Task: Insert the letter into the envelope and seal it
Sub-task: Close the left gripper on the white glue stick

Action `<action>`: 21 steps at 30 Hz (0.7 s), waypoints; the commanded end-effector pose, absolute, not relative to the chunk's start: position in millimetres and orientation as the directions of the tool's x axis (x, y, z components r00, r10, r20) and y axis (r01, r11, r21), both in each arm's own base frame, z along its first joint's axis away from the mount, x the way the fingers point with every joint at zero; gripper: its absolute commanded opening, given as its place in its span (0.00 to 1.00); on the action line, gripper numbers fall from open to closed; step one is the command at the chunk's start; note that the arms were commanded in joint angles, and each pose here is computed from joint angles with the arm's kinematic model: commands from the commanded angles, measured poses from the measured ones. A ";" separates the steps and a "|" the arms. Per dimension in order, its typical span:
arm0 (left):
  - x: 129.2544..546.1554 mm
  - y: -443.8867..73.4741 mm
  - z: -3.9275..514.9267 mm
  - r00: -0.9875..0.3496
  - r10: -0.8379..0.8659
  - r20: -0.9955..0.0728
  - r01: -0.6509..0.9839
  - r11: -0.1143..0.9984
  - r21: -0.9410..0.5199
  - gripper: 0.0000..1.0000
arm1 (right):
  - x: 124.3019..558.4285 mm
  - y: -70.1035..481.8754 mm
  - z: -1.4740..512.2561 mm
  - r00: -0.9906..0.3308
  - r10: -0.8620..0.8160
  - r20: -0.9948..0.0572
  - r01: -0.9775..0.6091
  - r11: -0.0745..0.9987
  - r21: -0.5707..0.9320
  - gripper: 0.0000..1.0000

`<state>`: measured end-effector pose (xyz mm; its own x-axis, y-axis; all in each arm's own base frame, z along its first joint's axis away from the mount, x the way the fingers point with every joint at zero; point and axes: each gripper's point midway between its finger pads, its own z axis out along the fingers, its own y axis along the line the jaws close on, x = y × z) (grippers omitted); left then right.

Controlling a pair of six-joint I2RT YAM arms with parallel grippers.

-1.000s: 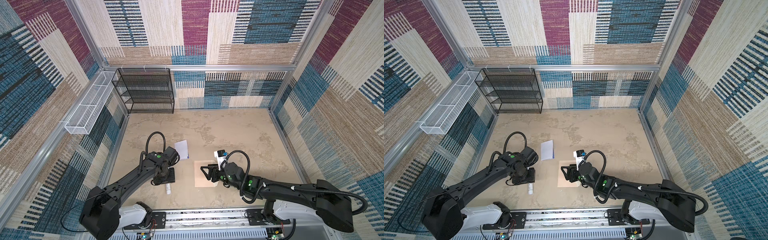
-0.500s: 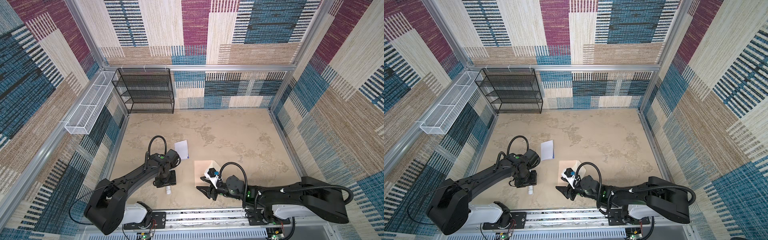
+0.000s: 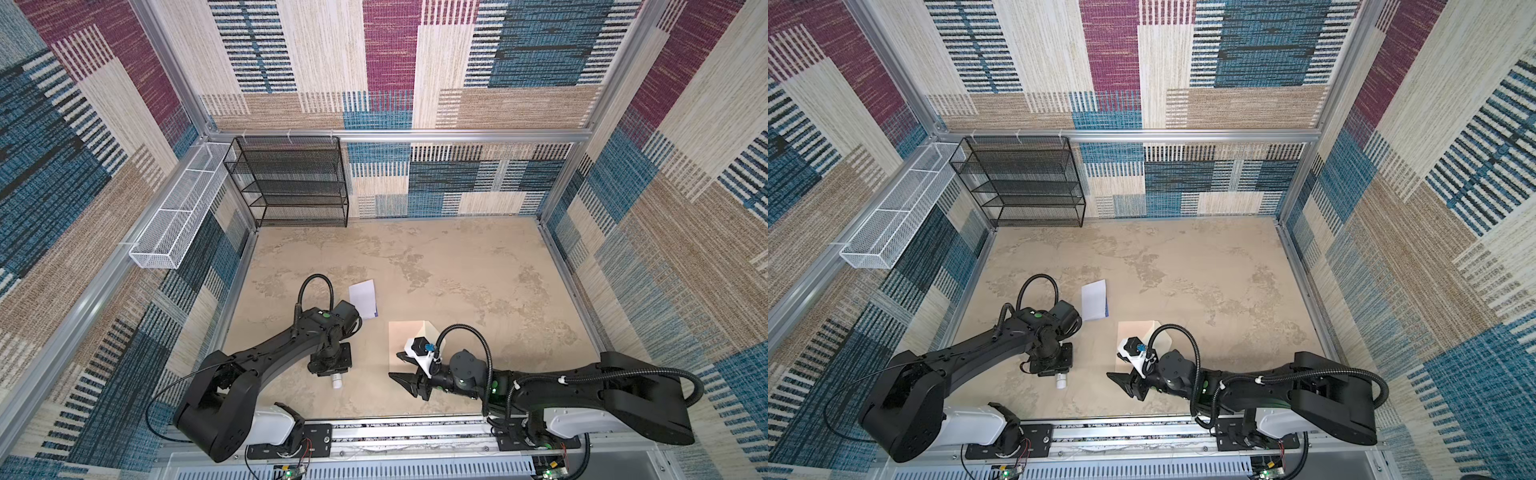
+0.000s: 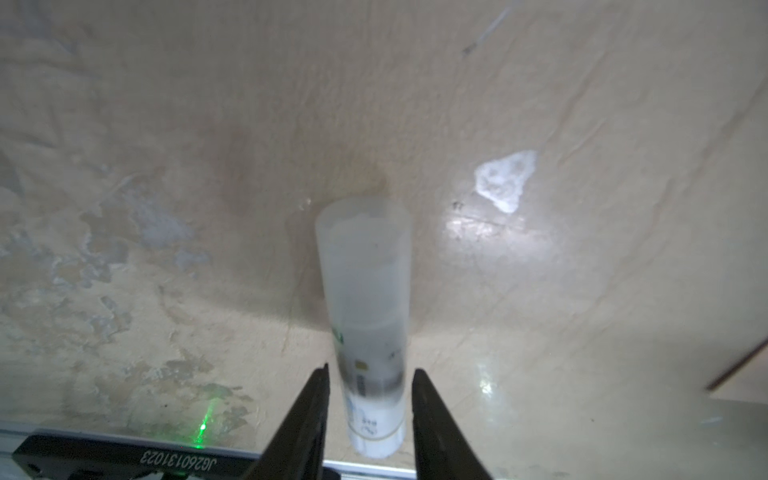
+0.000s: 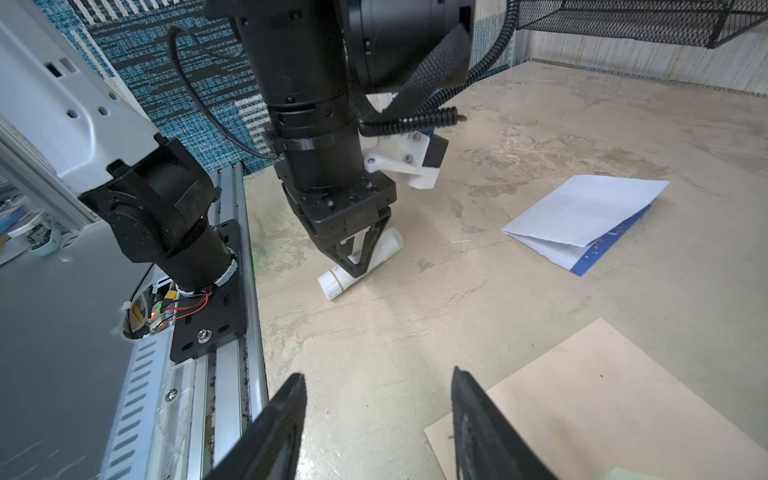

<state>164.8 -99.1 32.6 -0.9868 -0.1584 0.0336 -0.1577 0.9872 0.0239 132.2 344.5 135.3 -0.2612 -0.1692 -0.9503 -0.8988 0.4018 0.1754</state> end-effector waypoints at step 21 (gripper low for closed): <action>172.5 -100.9 9.4 -0.989 -0.142 0.040 -0.142 0.990 0.017 0.36 | 131.8 351.1 138.2 -0.255 -0.171 -0.952 -0.902 0.397 0.170 0.58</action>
<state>163.8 -96.2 15.3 -0.9853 -0.1540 0.0734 -0.1513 0.9876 0.0411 130.4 348.0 131.4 -0.2636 -0.1925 -0.9452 -0.9016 0.3975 0.1705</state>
